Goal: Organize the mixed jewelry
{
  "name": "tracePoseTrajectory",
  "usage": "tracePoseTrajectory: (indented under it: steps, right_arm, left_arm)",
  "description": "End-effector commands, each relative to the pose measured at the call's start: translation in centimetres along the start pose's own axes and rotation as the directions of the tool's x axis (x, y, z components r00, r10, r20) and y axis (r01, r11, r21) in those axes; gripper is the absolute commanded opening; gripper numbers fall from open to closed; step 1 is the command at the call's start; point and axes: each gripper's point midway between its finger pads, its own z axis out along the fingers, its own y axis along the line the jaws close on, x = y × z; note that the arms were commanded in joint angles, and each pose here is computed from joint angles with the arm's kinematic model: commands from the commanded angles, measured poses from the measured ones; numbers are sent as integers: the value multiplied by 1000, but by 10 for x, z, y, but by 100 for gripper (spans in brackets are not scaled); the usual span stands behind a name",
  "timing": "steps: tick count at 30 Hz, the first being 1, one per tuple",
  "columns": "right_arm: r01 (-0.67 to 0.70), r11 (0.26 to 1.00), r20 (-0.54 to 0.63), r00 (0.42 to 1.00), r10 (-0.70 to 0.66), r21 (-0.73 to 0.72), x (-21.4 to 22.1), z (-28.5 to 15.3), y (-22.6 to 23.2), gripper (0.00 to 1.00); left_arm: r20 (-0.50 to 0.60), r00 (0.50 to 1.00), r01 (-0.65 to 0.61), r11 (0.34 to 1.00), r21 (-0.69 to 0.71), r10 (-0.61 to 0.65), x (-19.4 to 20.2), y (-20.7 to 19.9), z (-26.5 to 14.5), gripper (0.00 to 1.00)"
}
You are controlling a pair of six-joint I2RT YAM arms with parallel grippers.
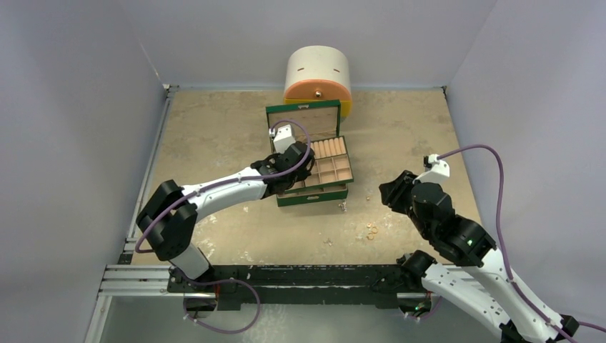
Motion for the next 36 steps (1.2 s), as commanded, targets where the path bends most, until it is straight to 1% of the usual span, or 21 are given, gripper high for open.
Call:
tracePoseTrajectory:
  steps: [1, 19, 36]
  right_arm:
    - [-25, 1000, 35, 999, 25, -2, -11, -1, 3, 41]
    - [-20, 1000, 20, 1000, 20, -4, -8, 4, 8, 41]
    - [-24, 1000, 13, 1000, 24, 3, -6, 12, 12, 41]
  left_arm:
    - [83, 995, 47, 998, 46, -51, -22, -19, 0, 0]
    - [49, 999, -3, 1000, -25, 4, -7, 11, 12, 0]
    - [30, 999, -28, 998, -55, 30, 4, 28, 11, 0]
